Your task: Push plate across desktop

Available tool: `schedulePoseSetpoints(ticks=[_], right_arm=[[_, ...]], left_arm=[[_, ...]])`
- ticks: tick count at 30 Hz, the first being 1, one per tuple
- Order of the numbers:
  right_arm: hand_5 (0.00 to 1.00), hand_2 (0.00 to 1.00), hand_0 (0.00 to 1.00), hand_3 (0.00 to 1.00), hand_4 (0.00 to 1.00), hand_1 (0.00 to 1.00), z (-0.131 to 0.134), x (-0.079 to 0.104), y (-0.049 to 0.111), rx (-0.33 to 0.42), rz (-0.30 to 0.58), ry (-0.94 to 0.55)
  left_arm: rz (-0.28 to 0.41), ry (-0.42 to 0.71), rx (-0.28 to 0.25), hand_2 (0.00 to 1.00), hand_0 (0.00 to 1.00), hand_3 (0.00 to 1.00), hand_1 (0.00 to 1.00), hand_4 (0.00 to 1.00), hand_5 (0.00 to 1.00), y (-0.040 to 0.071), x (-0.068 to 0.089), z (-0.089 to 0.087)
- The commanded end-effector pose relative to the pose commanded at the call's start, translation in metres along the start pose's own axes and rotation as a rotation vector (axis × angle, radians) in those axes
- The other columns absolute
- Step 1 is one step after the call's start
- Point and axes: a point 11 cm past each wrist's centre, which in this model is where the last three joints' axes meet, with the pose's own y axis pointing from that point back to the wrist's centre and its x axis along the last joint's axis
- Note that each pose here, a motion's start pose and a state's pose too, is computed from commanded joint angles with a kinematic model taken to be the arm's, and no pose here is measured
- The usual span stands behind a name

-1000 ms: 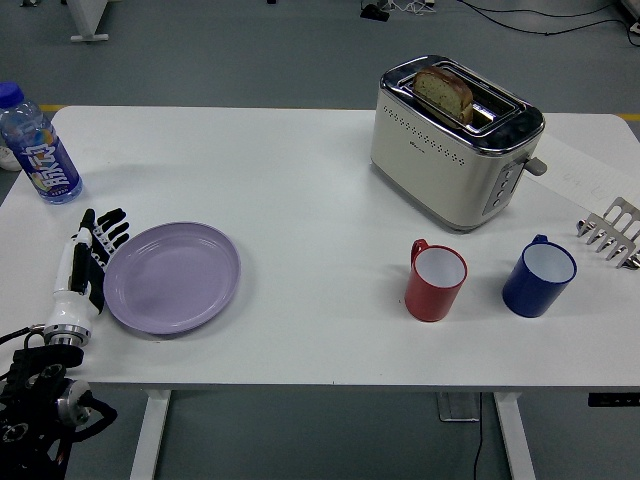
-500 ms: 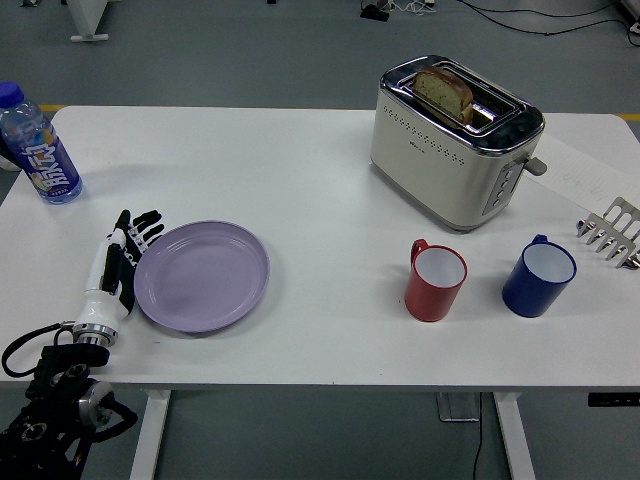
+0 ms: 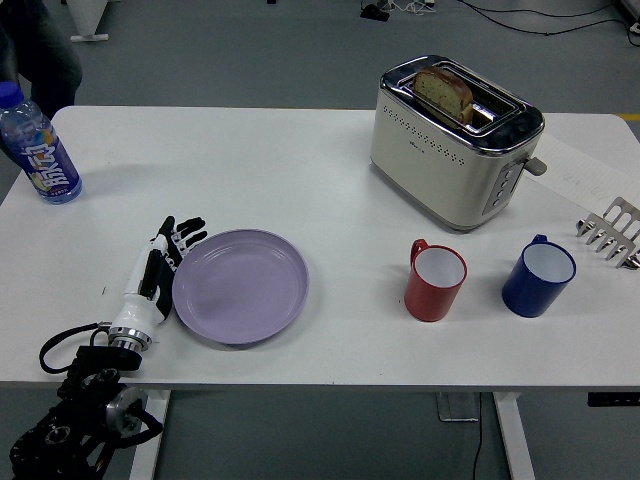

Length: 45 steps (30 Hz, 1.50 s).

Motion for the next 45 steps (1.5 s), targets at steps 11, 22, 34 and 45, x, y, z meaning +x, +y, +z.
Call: schedulePoseSetpoints(ticks=[11,22,34,45], right_arm=[[0.127,0.677,0.649,0.619,0.204,0.609,0.003,0.0,0.0,-0.005,0.001,0.001],[0.128,0.677,0.649,0.619,0.205,0.609,0.006,0.001,0.0,-0.009,0.002,0.004],[0.129,0.677,0.649,0.619,0.206,0.609,0.005,0.002,0.0,-0.007,0.005,0.002],[0.13,0.676,0.646,0.619,0.207,0.609,0.001,0.003,0.0,-0.001,0.008,-0.003]], left_arm=[[-0.059,0.014,0.009,0.792,0.761,0.668,0.793,0.62,0.998,0.003,-0.022,-0.004],[-0.133,0.033,0.034,0.787,0.761,0.665,0.794,0.619,0.998,0.009,-0.048,-0.012],[-0.176,0.033,0.031,0.787,0.758,0.663,0.79,0.62,0.998,0.009,-0.061,-0.01],[-0.063,0.007,-0.049,0.784,0.754,0.661,0.788,0.613,0.998,-0.004,-0.026,0.018]])
